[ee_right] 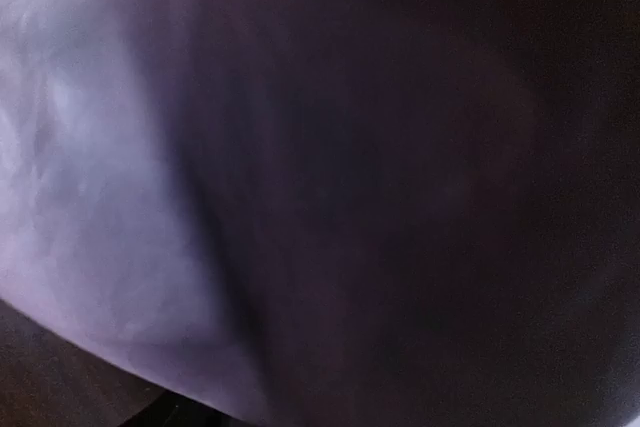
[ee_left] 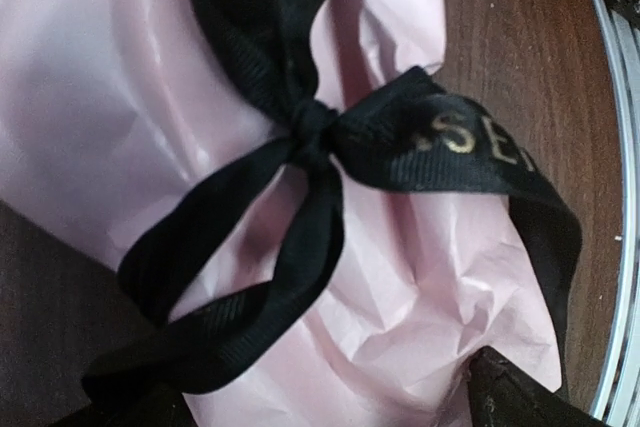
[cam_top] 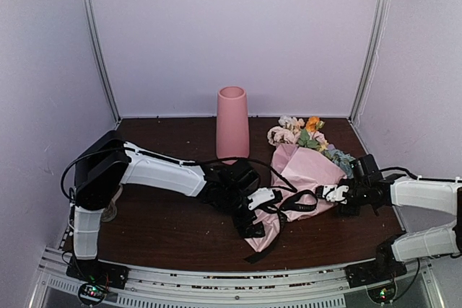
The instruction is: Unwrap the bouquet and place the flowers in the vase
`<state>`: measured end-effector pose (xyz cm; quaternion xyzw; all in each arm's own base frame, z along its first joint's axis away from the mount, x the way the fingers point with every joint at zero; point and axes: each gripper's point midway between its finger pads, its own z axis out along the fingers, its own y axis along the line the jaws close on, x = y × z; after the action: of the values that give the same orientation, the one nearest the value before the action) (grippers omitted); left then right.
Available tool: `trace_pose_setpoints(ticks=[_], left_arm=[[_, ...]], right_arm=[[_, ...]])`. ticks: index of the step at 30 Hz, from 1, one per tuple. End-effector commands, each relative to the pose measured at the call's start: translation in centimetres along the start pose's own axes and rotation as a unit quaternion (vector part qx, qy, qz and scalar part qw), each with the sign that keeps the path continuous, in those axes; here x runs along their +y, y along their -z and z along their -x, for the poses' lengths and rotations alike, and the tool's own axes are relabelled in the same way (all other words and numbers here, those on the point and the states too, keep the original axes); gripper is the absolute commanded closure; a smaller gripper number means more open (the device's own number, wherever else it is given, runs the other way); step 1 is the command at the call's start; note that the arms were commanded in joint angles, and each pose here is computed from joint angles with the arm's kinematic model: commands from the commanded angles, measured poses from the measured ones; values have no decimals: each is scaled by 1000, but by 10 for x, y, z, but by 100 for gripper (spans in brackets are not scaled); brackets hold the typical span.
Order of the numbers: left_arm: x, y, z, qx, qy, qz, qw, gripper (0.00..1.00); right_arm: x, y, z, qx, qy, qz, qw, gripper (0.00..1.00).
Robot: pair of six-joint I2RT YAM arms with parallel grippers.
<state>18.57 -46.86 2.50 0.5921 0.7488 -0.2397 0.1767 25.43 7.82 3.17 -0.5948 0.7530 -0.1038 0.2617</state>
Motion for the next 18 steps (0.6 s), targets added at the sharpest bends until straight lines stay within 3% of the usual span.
trace_pose_setpoints(ticks=[1, 10, 18], left_arm=[[-22, -23, 5, -16, -16, -63, 998, 2], [-83, -38, 49, -38, -147, -47, 987, 2], [-98, -47, 86, -54, -220, -12, 974, 2]], right_arm=[[-42, -7, 7, -1, 9, -81, 997, 32], [-65, -13, 29, -32, 21, -91, 995, 31], [-68, -4, 54, -81, 52, -121, 988, 29]])
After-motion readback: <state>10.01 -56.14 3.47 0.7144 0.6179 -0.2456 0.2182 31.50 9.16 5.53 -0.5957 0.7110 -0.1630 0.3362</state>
